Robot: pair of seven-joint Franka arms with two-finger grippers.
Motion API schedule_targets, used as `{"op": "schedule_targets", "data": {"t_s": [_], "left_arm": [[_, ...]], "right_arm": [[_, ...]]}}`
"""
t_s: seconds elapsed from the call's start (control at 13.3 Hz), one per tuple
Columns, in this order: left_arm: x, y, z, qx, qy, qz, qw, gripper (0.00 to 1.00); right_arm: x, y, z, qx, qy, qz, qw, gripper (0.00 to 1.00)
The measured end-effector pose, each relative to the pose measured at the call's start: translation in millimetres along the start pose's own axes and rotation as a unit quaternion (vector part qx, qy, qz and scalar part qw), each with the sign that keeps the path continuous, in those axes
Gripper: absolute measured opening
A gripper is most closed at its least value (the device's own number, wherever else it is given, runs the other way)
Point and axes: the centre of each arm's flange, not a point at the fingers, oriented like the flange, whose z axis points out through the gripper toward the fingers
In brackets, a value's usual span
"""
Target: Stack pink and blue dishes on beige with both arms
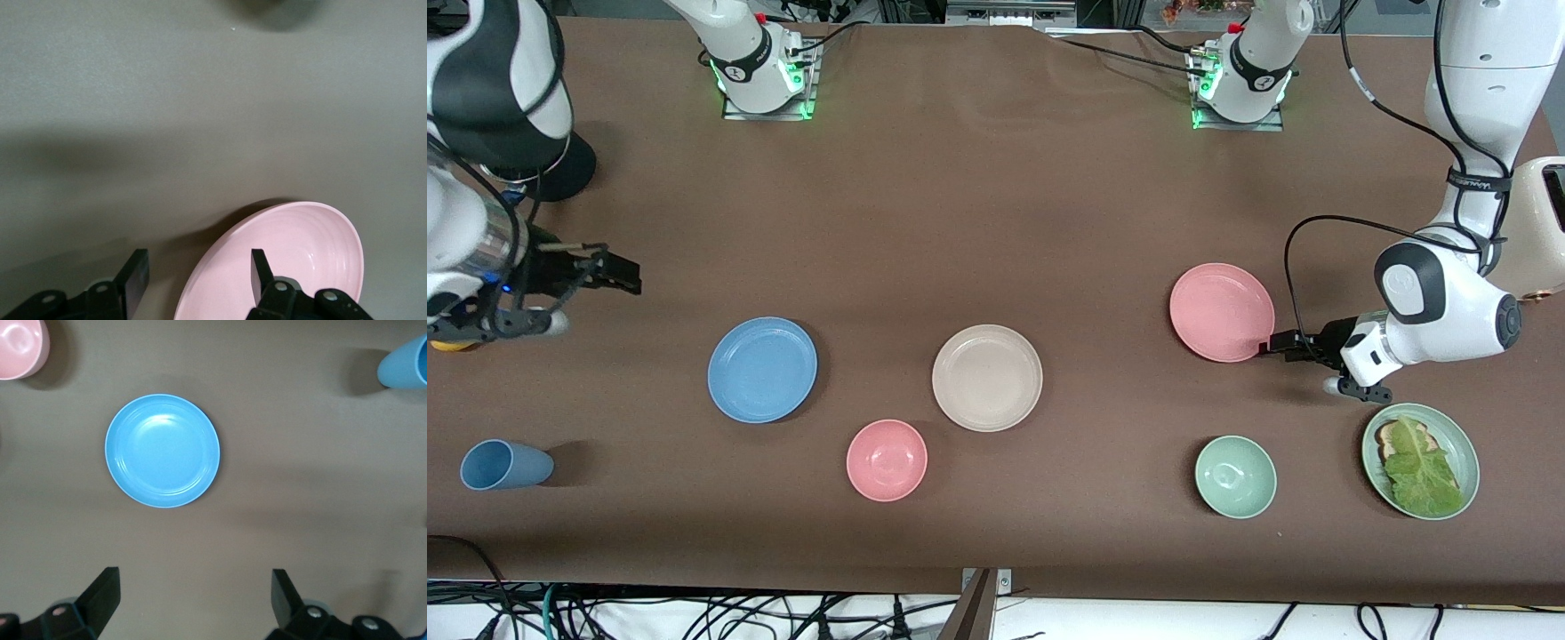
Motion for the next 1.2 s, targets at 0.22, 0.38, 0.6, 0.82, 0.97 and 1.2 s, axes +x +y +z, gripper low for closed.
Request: {"op": "schedule_targets", "data": {"t_s": [0.22, 0.38, 0.6, 0.82, 0.97, 1.2], "left_arm": [[6, 13, -8, -0.012, -0.014, -0.011, 1.000, 0.70], [11, 21, -14, -0.015, -0.018, -0.021, 1.000, 0.70], [21, 41, -24, 0.009, -0.029, -0.038, 0.999, 0.71], [32, 75, -40, 0.018, -0.054, -0.063, 0.996, 0.73], [40, 102, -58, 0.041, -0.068, -0.079, 0.994, 0.74], [46, 139, -82, 0.051, -0.080, -0.094, 0.991, 0.78]], "right_arm": [[19, -3, 31, -0.001, 0.001, -0.002, 1.000, 1.00], [32, -3, 53, -0.001, 0.005, -0.003, 1.000, 1.00], [52, -5, 105, -0.002, 0.005, -0.004, 1.000, 1.00], [61, -6, 160, -0.003, 0.021, -0.005, 1.000, 1.00], [56, -6, 189, -0.003, 0.025, -0.006, 1.000, 1.00], [51, -6, 210, -0.003, 0.036, -0.006, 0.999, 1.00]]}}
